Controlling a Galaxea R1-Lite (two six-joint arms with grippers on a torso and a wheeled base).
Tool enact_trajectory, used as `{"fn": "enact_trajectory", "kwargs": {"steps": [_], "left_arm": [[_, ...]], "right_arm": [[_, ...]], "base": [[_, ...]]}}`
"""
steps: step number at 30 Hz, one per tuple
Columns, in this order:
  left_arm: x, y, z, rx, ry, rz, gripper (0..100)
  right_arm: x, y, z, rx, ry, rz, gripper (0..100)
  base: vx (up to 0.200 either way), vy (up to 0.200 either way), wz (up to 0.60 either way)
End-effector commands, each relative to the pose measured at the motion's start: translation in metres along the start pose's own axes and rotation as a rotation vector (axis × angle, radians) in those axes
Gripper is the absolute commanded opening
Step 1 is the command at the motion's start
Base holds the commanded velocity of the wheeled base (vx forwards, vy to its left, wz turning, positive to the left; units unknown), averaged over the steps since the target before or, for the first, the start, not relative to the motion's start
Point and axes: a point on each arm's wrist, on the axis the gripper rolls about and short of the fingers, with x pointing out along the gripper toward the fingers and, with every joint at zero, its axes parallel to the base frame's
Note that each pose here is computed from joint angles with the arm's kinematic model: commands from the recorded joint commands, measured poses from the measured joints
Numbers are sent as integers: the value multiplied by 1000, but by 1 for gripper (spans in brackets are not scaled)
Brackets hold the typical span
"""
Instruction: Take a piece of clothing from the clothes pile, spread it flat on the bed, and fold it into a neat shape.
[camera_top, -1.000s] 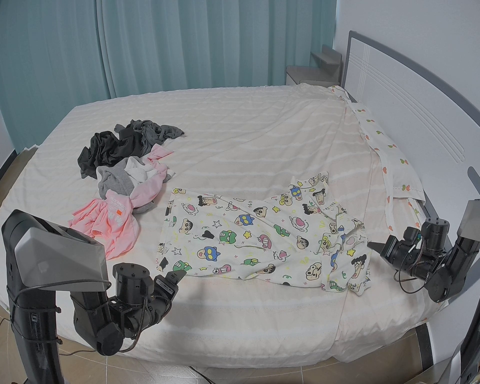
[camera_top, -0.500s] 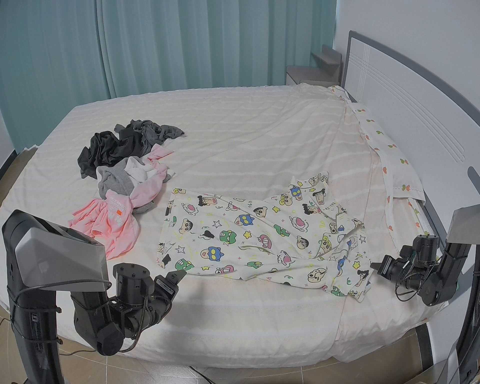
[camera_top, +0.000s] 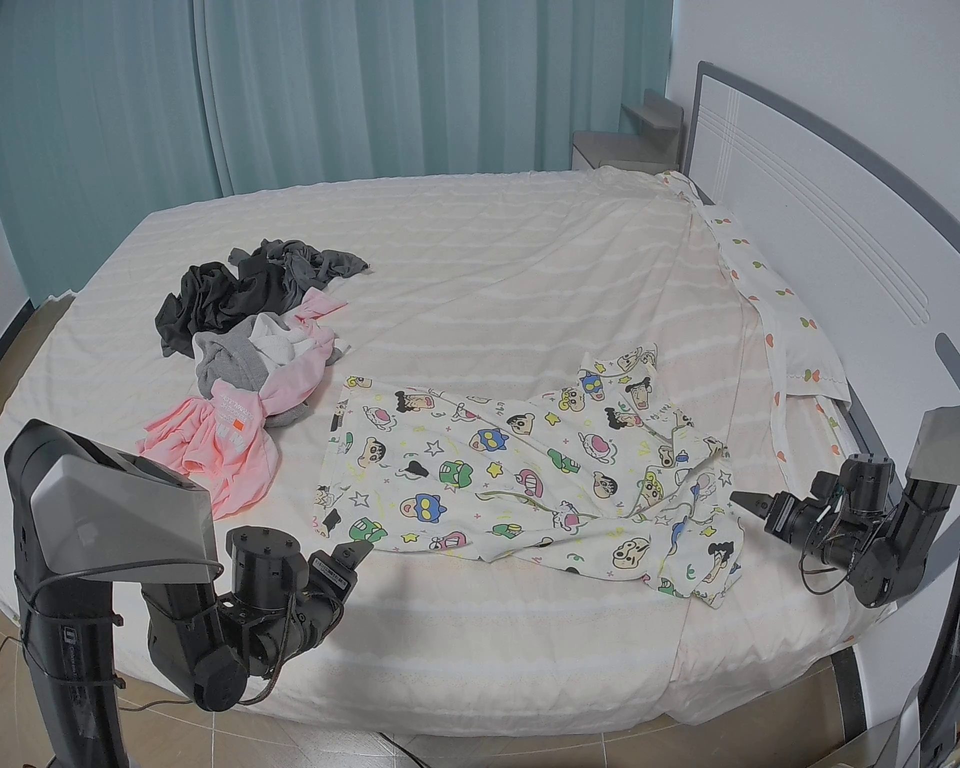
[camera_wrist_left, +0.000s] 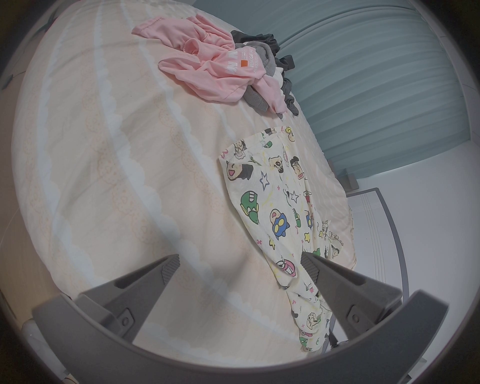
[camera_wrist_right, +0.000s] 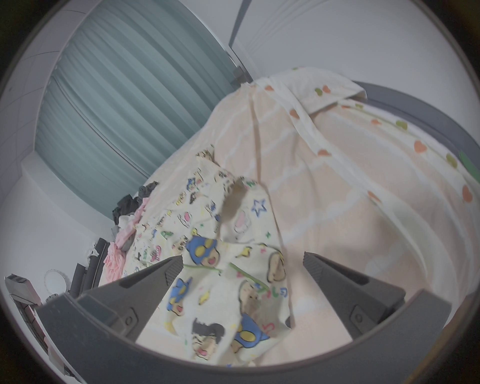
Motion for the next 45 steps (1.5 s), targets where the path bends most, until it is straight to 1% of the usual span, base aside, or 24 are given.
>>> {"fn": "enact_trajectory", "kwargs": {"steps": [1,3,5,8,11,17,20,26,30,33,38,39,40,43,44,45], "left_arm": [[0,0,0,-1,0,0,100],[0,0,0,-1,0,0,100],[0,0,0,-1,0,0,100],[0,0,0,-1,0,0,100],[0,0,0,-1,0,0,100],[1,0,0,1,0,1,100],[1,0,0,1,0,1,100],[1,0,0,1,0,1,100],[1,0,0,1,0,1,100],[1,0,0,1,0,1,100],[1,0,0,1,0,0,100],[1,0,0,1,0,0,100],[1,0,0,1,0,0,100],[1,0,0,1,0,0,100],[1,0,0,1,0,0,100],[1,0,0,1,0,0,100]], "right_arm": [[-9,41,12,-62,-43,111,100],[-5,54,3,-76,-8,146,100],[0,61,-2,-85,9,159,100],[19,65,-20,-92,57,127,100],[36,60,-36,-93,83,77,100],[42,57,-52,-94,132,54,100],[44,61,-58,-101,152,65,100],[54,83,-65,-132,154,131,100],[69,91,-73,-144,180,138,100],[82,93,-76,-145,163,133,100],[86,108,-73,-102,118,189,100],[84,116,-66,-68,62,231,100],[82,117,-64,-65,52,236,100],[78,116,-60,-64,31,225,100],[72,110,-57,-58,17,180,100],[71,109,-57,-57,16,175,100]], "base": [[0,0,0],[0,0,0],[0,0,0],[0,0,0],[0,0,0],[0,0,0],[0,0,0],[0,0,0],[0,0,0],[0,0,0],[0,0,0],[0,0,0],[0,0,0],[0,0,0],[0,0,0],[0,0,0]]}}
